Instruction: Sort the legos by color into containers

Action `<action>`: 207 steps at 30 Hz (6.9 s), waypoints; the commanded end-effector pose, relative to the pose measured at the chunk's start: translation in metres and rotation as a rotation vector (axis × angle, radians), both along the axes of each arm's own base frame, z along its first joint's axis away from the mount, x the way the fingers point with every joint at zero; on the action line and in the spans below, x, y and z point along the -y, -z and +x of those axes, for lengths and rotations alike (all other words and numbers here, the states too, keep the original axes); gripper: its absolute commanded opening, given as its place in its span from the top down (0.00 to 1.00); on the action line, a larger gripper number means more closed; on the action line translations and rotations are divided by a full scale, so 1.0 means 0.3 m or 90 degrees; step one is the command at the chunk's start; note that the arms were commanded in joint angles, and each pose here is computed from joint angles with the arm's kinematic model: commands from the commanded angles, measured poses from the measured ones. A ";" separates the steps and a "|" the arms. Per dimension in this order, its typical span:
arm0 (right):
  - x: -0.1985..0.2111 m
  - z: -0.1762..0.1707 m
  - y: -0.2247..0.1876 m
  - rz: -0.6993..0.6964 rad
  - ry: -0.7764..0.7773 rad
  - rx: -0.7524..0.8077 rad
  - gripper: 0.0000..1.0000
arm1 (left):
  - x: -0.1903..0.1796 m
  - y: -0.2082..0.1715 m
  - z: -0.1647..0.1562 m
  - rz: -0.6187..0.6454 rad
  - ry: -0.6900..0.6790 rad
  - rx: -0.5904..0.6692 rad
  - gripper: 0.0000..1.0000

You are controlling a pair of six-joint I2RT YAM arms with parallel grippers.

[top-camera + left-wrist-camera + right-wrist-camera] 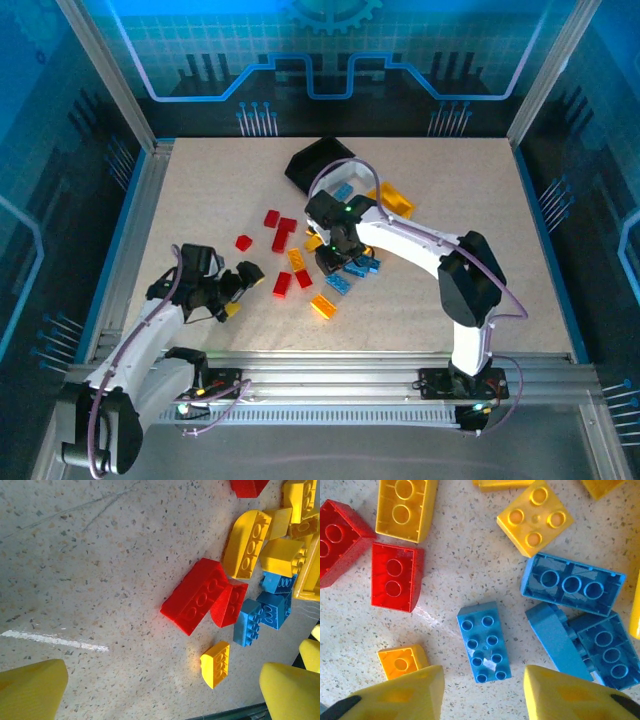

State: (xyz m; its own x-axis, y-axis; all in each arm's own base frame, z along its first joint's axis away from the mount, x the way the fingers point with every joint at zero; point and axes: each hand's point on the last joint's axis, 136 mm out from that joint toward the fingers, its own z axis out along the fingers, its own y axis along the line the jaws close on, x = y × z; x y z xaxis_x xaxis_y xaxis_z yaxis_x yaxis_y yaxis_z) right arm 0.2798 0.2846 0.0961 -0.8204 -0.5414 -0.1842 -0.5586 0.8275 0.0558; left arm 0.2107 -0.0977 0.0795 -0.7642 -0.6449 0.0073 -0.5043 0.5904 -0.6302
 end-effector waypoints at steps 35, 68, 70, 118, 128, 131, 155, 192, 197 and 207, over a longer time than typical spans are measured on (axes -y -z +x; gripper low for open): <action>0.044 -0.092 0.292 -0.150 -0.065 -0.087 0.43 | -0.007 0.034 -0.014 0.003 -0.002 -0.027 0.01; -0.020 0.059 -0.076 0.069 0.085 -0.049 0.69 | -0.003 0.027 -0.014 0.011 0.025 -0.013 0.01; -0.010 0.131 -0.133 0.127 0.138 -0.051 0.69 | -0.002 0.022 -0.007 0.013 0.030 -0.011 0.01; 0.092 0.119 -0.213 0.162 0.218 -0.020 0.33 | 0.040 -0.082 0.049 -0.002 0.084 0.034 0.01; 0.091 -0.044 -0.142 0.173 0.155 -0.095 0.34 | 0.157 -0.057 0.009 0.146 0.238 -0.064 0.07; 0.093 -0.077 -0.126 0.178 0.143 -0.106 0.34 | 0.154 -0.032 0.008 0.199 0.264 -0.091 0.12; 0.187 -0.121 -0.173 0.205 0.301 -0.080 0.37 | 0.197 0.165 0.115 0.325 0.498 -0.113 0.36; 0.541 -0.163 -0.150 0.331 0.495 -0.068 0.37 | 0.567 -0.351 0.418 0.028 0.290 0.097 0.66; 0.551 -0.191 -0.149 0.351 0.528 -0.061 0.37 | 0.739 -0.338 0.553 -0.024 0.329 0.103 0.66; 0.570 -0.226 -0.187 0.355 0.544 -0.043 0.38 | 0.961 -0.229 0.740 -0.029 0.400 0.089 0.65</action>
